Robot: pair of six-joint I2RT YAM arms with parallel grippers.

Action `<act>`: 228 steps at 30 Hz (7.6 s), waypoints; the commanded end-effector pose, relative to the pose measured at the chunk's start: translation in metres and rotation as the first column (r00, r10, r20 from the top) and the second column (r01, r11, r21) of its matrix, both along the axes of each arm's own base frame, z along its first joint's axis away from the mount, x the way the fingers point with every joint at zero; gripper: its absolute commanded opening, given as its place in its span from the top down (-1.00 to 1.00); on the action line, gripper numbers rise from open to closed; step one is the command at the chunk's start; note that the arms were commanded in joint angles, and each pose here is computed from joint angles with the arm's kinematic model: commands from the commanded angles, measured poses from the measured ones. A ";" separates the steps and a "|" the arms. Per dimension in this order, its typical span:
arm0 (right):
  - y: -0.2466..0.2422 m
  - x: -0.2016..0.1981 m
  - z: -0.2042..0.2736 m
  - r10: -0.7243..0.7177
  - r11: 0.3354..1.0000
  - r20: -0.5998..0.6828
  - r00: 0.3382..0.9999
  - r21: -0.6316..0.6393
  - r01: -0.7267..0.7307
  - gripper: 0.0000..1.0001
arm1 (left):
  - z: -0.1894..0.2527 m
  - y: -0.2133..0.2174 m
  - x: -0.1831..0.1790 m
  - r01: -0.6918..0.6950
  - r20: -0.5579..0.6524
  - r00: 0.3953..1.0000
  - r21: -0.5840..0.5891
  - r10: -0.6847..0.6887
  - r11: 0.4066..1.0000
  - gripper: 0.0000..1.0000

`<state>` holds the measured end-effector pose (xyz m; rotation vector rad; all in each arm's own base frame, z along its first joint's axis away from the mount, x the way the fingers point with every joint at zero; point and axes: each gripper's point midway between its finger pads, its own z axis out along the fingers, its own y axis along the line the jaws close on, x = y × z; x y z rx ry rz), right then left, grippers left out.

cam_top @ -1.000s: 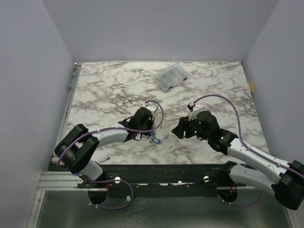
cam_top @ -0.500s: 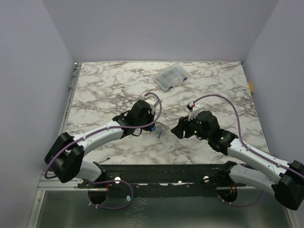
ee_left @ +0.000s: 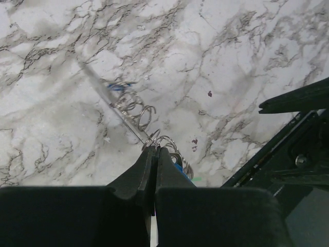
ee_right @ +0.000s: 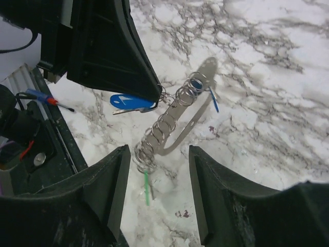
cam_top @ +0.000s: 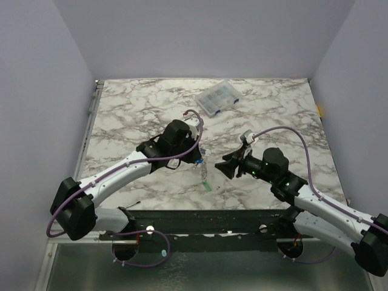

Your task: Put the keys on the keyring

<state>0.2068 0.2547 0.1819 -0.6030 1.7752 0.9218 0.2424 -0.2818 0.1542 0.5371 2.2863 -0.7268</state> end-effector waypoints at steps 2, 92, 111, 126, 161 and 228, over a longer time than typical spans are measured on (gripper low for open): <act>0.006 0.000 0.029 0.069 0.996 0.242 0.968 0.047 -0.082 -0.14 | 0.047 -0.009 -0.014 0.051 0.001 0.999 -0.113 -0.051 0.992 1.00; 0.073 -0.040 0.033 0.472 0.873 0.511 0.719 -0.159 -0.461 0.51 | 0.096 -0.006 -0.080 0.436 0.116 0.899 -0.168 -0.422 0.884 1.00; 0.072 -0.036 0.040 0.441 0.893 0.436 0.784 -0.123 -0.433 0.99 | 0.107 -0.003 -0.082 0.442 0.153 0.895 -0.172 -0.420 0.880 1.00; 0.041 -0.021 0.081 0.214 0.971 0.539 0.815 -0.027 -0.237 0.99 | 0.120 0.017 -0.071 0.336 0.250 0.923 -0.152 -0.292 0.930 1.00; 0.035 -0.041 0.123 0.186 0.949 0.597 0.781 0.097 -0.300 0.99 | 0.194 0.013 -0.095 0.500 0.590 0.773 -0.338 -0.234 0.797 0.08; 0.034 -0.082 0.178 0.246 0.858 0.666 0.704 0.188 -0.478 0.99 | 0.176 -0.024 -0.099 0.630 0.681 0.679 -0.349 -0.274 0.694 1.00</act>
